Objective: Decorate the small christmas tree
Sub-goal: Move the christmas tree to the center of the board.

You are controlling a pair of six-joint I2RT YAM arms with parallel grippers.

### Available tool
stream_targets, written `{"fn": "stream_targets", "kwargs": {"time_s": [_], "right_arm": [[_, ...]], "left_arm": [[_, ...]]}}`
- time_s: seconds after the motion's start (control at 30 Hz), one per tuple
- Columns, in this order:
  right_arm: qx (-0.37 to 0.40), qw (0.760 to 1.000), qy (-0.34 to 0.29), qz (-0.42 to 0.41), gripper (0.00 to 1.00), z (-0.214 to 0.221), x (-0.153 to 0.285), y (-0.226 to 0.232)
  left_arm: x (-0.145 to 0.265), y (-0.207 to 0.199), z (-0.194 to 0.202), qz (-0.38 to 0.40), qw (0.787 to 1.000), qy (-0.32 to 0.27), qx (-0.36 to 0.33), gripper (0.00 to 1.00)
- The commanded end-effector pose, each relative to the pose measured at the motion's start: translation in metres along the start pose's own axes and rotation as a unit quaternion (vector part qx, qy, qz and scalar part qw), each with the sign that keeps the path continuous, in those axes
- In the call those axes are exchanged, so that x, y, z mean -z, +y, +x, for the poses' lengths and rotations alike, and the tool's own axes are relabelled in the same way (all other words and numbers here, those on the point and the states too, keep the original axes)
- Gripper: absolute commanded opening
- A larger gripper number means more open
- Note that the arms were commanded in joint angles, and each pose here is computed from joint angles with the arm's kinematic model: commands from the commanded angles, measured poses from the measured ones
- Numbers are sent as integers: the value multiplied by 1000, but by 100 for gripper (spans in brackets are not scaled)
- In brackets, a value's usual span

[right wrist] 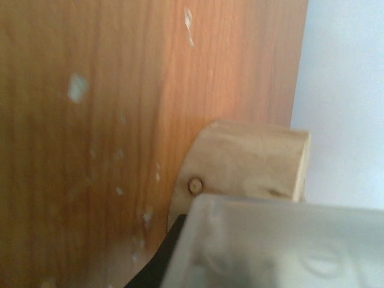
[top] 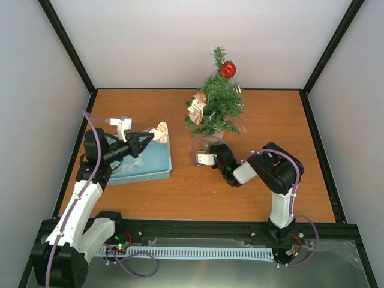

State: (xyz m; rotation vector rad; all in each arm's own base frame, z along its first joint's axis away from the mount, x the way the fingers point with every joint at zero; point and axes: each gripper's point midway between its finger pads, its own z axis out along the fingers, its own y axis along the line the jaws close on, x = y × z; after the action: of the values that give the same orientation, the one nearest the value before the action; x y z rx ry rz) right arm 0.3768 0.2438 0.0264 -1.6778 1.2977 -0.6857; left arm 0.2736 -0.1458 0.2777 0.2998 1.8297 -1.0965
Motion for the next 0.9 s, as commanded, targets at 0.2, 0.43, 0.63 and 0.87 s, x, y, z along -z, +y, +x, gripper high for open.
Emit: {"fn": "stream_targets", "kwargs": {"time_s": [0.2,0.43,0.63,0.87], "right_arm": [[-33,999,34,16,3,36,15,-11],[-34,999,20,-7,3,33,30,-2],[-62,991,-34,-113,15,-2,64,16],[-149,955,-84,-241,26,-37,124,11]], "left_arm": [[0,-8,-1,22,999,-4,-31,1],[-4,-17,4,36,998,1,-59,1],[-10,-45,15,93,988,6,-124,1],[-8,-64,24,147,976,25,-159,1]]}}
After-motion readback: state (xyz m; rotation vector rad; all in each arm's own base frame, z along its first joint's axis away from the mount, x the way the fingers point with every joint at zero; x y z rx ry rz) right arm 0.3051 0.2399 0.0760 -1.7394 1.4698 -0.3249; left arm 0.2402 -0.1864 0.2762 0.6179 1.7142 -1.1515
